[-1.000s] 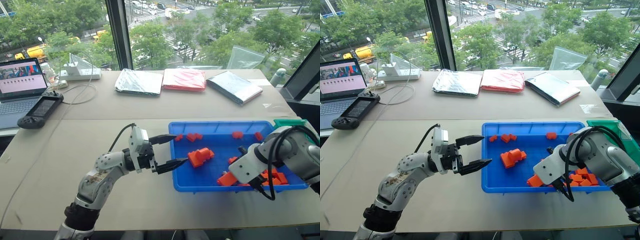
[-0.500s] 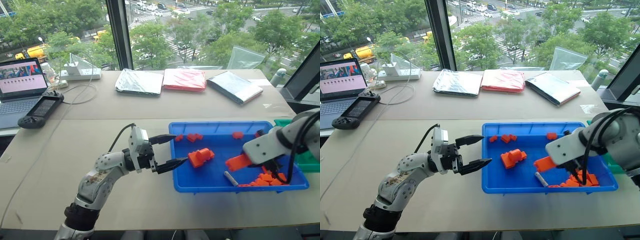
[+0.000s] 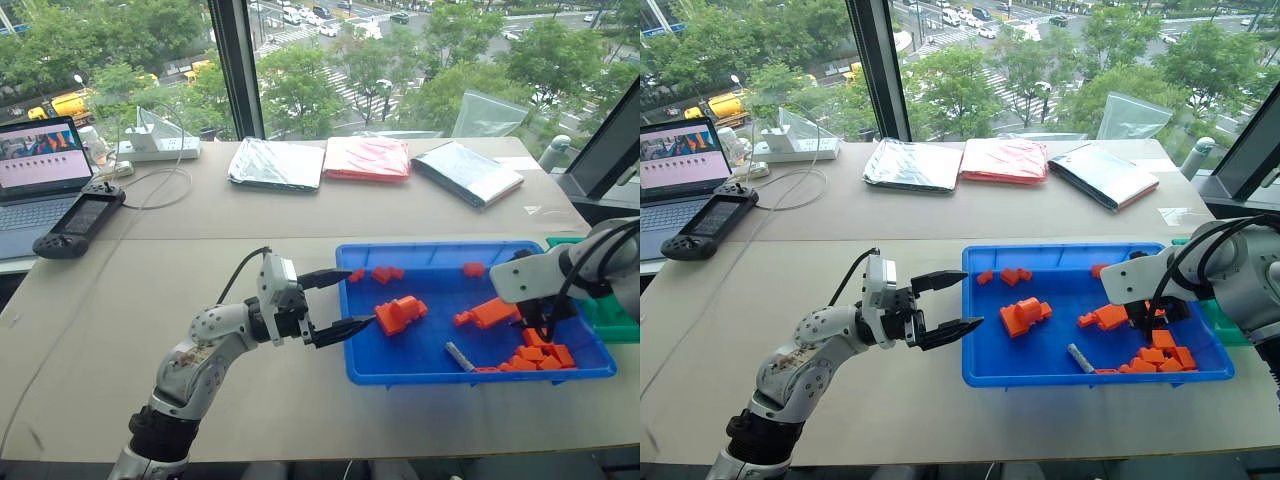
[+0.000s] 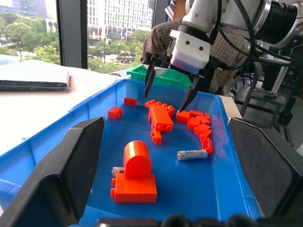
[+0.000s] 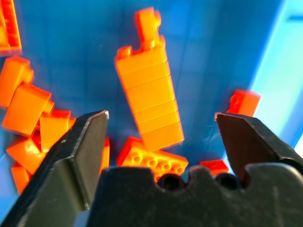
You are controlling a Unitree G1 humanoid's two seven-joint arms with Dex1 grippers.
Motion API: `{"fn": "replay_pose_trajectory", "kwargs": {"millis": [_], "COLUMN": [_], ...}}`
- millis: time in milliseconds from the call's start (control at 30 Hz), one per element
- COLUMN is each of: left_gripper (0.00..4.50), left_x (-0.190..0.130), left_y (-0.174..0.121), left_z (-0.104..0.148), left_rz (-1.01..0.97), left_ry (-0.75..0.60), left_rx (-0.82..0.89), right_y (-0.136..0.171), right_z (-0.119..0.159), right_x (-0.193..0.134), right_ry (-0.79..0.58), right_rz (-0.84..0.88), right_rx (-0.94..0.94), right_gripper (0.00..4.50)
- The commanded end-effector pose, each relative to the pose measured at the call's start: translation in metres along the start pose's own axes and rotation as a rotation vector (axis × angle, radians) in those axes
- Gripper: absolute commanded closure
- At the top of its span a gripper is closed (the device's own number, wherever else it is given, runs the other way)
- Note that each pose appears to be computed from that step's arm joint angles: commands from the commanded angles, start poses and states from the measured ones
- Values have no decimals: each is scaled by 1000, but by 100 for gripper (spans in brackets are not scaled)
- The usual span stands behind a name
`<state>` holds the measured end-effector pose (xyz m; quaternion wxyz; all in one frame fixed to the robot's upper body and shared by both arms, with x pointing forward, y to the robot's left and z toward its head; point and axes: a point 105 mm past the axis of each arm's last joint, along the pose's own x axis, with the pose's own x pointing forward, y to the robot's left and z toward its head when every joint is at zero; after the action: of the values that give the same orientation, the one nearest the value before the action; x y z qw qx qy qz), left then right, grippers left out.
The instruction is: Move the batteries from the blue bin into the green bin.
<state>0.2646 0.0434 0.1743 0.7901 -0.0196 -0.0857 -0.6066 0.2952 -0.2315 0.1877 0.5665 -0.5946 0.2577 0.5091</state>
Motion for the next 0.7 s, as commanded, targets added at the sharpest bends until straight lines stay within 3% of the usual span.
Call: {"fn": "replay_pose_trajectory", "kwargs": {"millis": [33, 167, 267, 467, 700], "left_gripper": [0, 0, 0, 0, 0], "left_x": [3, 3, 2, 2, 2], "left_y": [-5, -5, -4, -5, -7], "left_z": [9, 9, 9, 7, 5], "left_rz": [-21, -19, -15, -17, -16], "left_ry": [-34, -34, -32, -28, -17], "left_rx": [34, 35, 38, 38, 52], "right_y": [-2, 12, 8, 13, 7], "right_z": [41, 49, 44, 31, 44], "right_x": [-12, 0, 8, 12, 14], "right_ry": [-168, -199, -172, -99, -171], "right_rz": [-7, 46, 26, 48, -28], "right_rx": [-57, -117, 19, 85, 331], "right_gripper": [13, 13, 13, 13, 13]}}
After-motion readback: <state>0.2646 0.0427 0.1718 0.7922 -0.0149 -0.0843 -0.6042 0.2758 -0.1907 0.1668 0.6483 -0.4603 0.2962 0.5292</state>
